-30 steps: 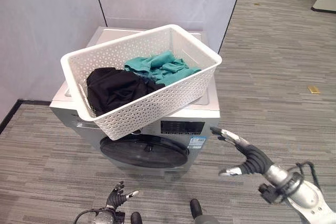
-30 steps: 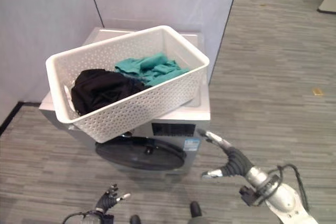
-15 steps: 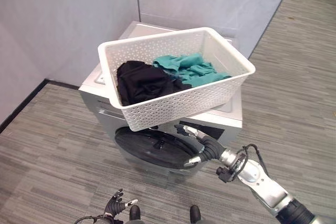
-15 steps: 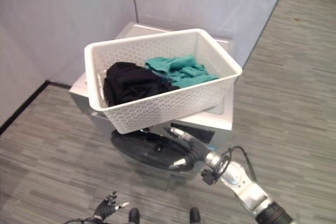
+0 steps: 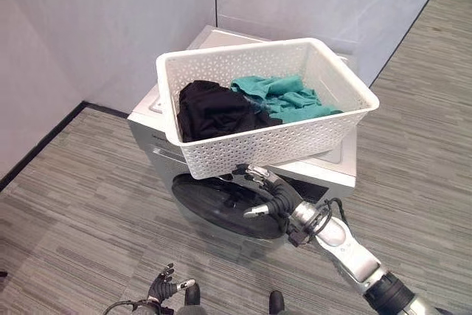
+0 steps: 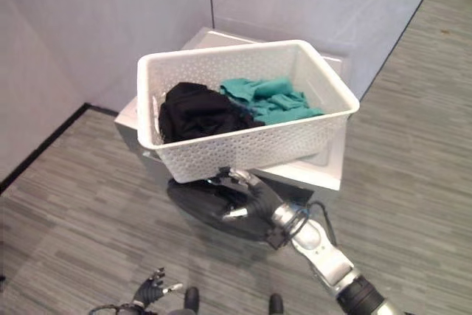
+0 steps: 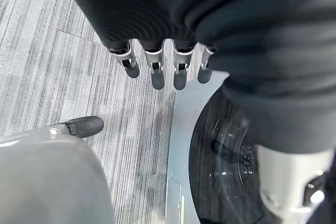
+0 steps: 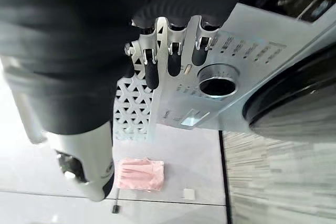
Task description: Grab the laundry basket,head to the washer,open it,put in the laundry and shut it.
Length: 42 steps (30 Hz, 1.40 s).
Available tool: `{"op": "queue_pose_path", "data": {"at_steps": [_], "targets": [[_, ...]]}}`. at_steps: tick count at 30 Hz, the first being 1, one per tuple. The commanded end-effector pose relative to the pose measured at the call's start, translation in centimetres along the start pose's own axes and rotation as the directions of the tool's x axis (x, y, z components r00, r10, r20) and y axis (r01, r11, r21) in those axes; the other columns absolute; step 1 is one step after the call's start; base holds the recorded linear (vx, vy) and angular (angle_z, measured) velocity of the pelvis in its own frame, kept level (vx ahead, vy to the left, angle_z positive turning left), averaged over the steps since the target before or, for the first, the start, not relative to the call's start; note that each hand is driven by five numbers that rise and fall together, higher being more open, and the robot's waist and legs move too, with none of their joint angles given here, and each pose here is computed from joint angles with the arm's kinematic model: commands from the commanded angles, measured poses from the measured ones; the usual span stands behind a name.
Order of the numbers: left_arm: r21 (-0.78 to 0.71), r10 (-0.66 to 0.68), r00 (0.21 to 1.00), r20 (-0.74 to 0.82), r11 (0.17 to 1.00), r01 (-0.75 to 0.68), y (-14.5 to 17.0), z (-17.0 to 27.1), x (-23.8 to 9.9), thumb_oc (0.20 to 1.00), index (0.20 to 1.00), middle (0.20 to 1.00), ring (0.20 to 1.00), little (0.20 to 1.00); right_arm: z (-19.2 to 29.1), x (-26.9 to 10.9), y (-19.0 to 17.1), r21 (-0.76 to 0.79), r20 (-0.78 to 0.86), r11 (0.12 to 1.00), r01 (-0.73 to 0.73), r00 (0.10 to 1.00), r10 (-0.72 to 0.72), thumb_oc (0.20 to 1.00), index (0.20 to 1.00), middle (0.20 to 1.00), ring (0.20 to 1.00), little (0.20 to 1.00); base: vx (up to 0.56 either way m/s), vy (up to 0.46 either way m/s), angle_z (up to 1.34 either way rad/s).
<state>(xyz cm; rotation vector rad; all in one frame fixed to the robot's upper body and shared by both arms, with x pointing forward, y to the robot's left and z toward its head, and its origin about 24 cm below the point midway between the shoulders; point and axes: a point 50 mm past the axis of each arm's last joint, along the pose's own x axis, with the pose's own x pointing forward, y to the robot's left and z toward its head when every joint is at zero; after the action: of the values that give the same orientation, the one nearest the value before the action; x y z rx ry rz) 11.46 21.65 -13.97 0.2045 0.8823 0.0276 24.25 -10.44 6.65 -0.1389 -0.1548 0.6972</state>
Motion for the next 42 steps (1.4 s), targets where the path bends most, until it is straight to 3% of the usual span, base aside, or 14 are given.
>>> {"op": "queue_pose_path", "data": {"at_steps": [1, 10, 15, 22, 32, 40, 42], "targets": [[0.082, 0.000, 0.998, 0.062, 0.997, -0.005, 0.6, 2.2, 0.9, 1.000, 1.000, 1.000, 1.000, 1.000, 3.8, 1.5, -1.9, 0.003, 0.194, 0.996, 0.093, 0.977, -0.092, 1.000, 1.000, 1.000, 1.000, 1.000, 0.00, 0.000, 0.00], [0.081, 0.016, 0.997, 0.070, 0.996, -0.021, 0.8, 2.3, 0.8, 1.000, 1.000, 1.000, 1.000, 1.000, 3.3, 1.9, -3.8, -0.052, 0.170, 0.968, 0.245, 0.957, -0.233, 1.000, 1.000, 1.000, 1.000, 1.000, 0.00, -0.001, 0.01], [0.075, 0.042, 0.996, 0.073, 0.996, -0.047, 1.3, 2.2, 0.7, 1.000, 1.000, 1.000, 1.000, 1.000, 1.9, 3.2, -5.6, -0.068, 0.108, 0.915, 0.398, 0.914, -0.390, 1.000, 1.000, 1.000, 1.000, 1.000, -0.02, -0.015, 0.14], [0.059, 0.075, 0.995, 0.073, 0.995, -0.079, 2.1, 2.3, 0.7, 1.000, 1.000, 1.000, 1.000, 1.000, 3.5, 7.9, -5.1, 0.001, 0.129, 0.925, 0.381, 0.917, -0.378, 1.000, 1.000, 1.000, 1.000, 1.000, -0.03, -0.009, 0.24], [0.079, 0.063, 0.995, 0.082, 0.994, -0.070, 1.7, 2.6, 0.8, 1.000, 1.000, 1.000, 1.000, 1.000, 4.3, 10.4, -3.3, 0.072, 0.129, 0.944, 0.323, 0.935, -0.330, 1.000, 1.000, 1.000, 1.000, 1.000, 0.00, -0.002, 0.09], [0.041, 0.116, 0.990, 0.080, 0.992, -0.119, 2.4, 2.8, 1.0, 1.000, 1.000, 1.000, 1.000, 1.000, 1.6, 6.6, -3.2, -0.051, 0.062, 0.951, 0.304, 0.952, -0.301, 1.000, 1.000, 1.000, 1.000, 1.000, 0.00, 0.003, 0.03], [0.021, 0.133, 0.989, 0.057, 0.991, -0.135, 2.6, 2.1, 0.9, 1.000, 1.000, 1.000, 1.000, 1.000, -1.2, 1.2, -3.4, -0.131, -0.049, 0.954, 0.268, 0.960, -0.276, 1.000, 1.000, 1.000, 1.000, 1.000, 0.03, -0.003, 0.02]]}}
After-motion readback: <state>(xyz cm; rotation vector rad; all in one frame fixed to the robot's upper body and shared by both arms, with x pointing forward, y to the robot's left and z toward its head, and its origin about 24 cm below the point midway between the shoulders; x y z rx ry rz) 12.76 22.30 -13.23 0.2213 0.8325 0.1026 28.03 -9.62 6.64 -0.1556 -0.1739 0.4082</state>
